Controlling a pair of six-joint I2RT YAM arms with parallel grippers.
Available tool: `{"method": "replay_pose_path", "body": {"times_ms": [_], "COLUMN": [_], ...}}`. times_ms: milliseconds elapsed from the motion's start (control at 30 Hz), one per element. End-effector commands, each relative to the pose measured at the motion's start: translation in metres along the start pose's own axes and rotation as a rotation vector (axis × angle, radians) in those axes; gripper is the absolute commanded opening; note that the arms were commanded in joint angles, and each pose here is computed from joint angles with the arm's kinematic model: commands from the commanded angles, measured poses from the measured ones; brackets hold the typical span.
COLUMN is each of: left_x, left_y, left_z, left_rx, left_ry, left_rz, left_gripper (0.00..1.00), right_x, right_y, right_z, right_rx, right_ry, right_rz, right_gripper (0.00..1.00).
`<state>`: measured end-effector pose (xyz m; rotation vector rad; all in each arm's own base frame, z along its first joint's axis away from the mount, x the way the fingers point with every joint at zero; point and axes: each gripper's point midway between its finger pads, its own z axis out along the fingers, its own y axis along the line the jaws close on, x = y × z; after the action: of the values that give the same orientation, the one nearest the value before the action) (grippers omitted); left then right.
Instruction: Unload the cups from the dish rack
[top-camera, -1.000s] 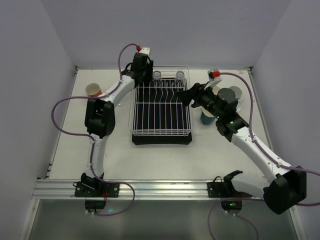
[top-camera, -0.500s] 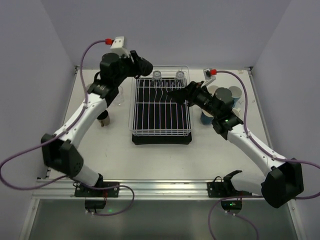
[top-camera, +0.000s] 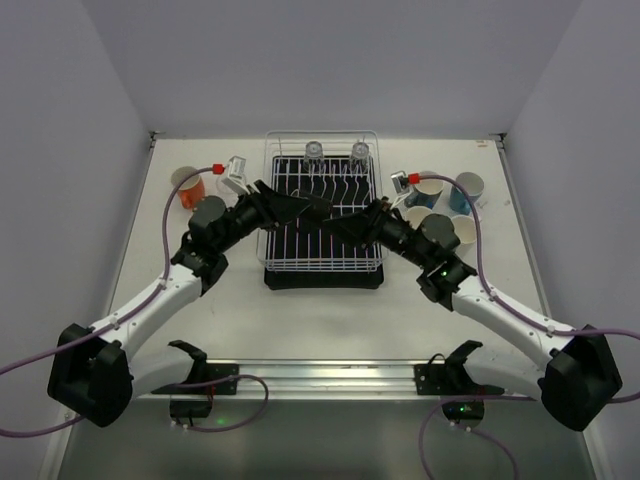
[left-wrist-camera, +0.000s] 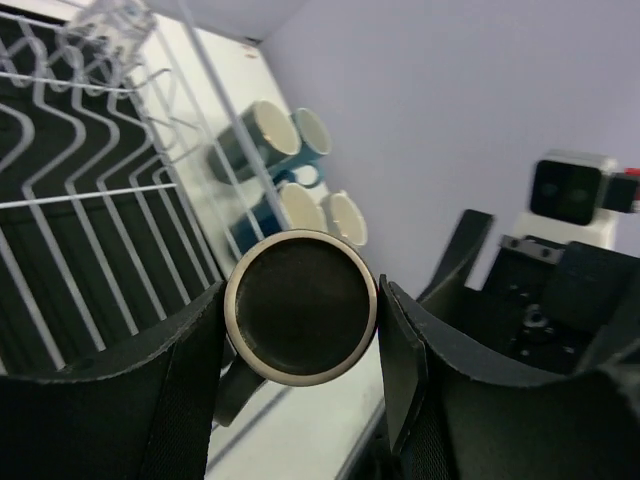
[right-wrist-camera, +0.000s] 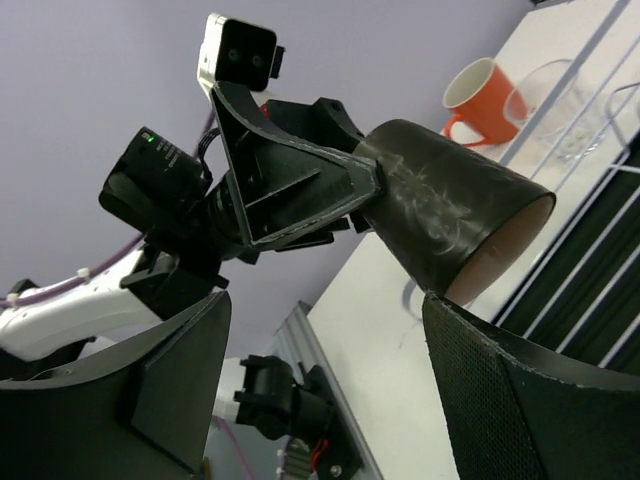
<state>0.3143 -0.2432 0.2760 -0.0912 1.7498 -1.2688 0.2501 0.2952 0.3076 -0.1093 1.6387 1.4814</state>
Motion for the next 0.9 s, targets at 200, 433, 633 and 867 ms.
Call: {"method": "replay_pose_path", "body": {"times_ms": [200, 433, 633, 867], "left_x": [-0.024, -0.016, 0.000, 0.007], "left_y": [-0.098, -0.100, -0.106, -0.107], "left_z": [-0.038, -0.039, -0.041, -0.050], "left_rx": [0.374, 0.395, 0.423, 0.437], "left_ry": [-0.132, -0.103, -0.052, -0.050], "left_rz": [-0.012, -0.021, -0.044, -0.055], "left_gripper": [0.01, 0.01, 0.01, 0.10], "right_x": [-0.005, -0.008, -0.017, -0.019], "right_y": [0.033, 0.039, 0.054, 0.063], "right_z": [-0.007, -0.004, 0.006, 0.013], "right_rx": [-0.067, -0.086, -0.142, -0.220], "right_ry": [-0.121, -0.126, -0.135, -0.152], "right_rz": [0.016, -0.015, -0.037, -0.019], "right_gripper": [0.75, 0.74, 0.67, 0.30]}}
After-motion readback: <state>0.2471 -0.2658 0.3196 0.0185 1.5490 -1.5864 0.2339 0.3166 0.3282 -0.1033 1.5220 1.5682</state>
